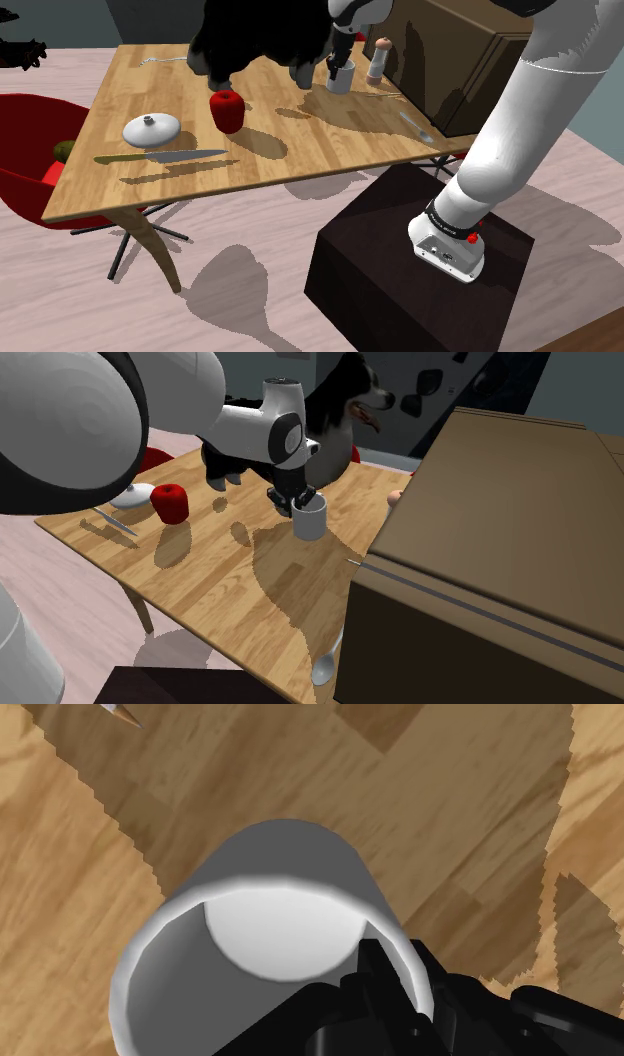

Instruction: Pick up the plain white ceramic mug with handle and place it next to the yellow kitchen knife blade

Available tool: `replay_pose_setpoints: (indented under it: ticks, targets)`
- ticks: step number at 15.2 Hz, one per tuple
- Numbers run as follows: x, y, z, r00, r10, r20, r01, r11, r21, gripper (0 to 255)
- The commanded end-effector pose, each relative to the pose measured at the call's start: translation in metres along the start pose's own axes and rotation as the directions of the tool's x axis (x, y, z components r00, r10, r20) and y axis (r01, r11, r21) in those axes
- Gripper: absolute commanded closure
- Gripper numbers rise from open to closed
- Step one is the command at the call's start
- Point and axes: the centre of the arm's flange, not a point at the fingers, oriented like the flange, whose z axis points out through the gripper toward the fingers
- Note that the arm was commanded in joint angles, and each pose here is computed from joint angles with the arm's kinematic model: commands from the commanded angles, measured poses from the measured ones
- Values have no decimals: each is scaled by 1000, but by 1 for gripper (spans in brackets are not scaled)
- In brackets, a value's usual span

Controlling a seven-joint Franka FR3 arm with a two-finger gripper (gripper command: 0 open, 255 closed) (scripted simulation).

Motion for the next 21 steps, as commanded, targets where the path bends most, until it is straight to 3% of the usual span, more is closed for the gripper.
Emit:
replay_pose_setpoints:
  ticks: [1,21]
  targets:
    - [1,1,-11,1000,0,-3,0,1000,-1,255]
    - [11,3,-116,1000,0,-3,0,1000,-1,255]
